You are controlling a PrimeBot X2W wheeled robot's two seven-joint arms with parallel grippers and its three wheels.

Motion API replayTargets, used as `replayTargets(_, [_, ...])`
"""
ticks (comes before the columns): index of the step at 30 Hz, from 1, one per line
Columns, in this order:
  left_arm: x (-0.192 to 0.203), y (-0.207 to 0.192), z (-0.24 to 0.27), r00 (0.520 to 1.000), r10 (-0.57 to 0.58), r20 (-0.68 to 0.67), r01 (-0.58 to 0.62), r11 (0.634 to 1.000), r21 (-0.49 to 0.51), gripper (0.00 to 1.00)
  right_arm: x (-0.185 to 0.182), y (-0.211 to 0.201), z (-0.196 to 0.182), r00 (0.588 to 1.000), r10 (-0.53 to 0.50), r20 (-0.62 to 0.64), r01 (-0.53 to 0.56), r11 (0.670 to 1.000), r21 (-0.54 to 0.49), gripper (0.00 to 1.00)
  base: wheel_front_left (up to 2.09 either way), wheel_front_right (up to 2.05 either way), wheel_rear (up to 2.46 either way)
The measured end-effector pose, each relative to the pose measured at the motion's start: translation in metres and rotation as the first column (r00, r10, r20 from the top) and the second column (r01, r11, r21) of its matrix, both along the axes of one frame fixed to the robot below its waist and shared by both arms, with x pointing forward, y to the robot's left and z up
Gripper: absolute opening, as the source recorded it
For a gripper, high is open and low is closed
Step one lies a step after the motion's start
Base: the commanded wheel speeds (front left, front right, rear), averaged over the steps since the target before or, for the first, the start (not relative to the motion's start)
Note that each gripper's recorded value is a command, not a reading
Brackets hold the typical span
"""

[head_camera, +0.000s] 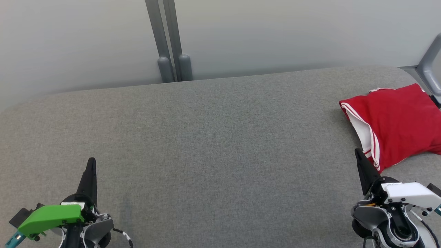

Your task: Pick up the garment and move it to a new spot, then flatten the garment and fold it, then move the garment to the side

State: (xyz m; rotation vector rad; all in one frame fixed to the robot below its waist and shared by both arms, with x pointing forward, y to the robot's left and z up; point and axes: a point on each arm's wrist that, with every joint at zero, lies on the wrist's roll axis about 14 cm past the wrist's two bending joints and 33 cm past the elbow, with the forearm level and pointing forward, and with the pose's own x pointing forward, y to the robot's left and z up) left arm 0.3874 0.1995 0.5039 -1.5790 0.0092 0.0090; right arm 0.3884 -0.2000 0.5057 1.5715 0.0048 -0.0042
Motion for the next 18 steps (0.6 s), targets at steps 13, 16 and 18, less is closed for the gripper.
replayTargets(13, [0.0000, 0.0001, 0.0000, 1.000, 0.000, 0.000, 0.000, 1.000, 0.000, 0.00, 0.0000, 0.0000, 0.0000, 1.000, 0.000, 0.000, 0.000, 1.000, 0.000, 0.00, 0.00, 0.00, 0.00])
replayTargets(16, [0.0000, 0.0001, 0.0000, 1.000, 0.000, 0.000, 0.000, 1.000, 0.000, 0.00, 0.0000, 0.0000, 0.0000, 1.000, 0.000, 0.000, 0.000, 1.000, 0.000, 0.00, 0.00, 0.00, 0.00])
replayTargets(18, [0.0000, 0.0001, 0.0000, 1.000, 0.000, 0.000, 0.000, 1.000, 0.000, 0.00, 0.0000, 0.0000, 0.0000, 1.000, 0.000, 0.000, 0.000, 1.000, 0.000, 0.00, 0.00, 0.00, 0.00])
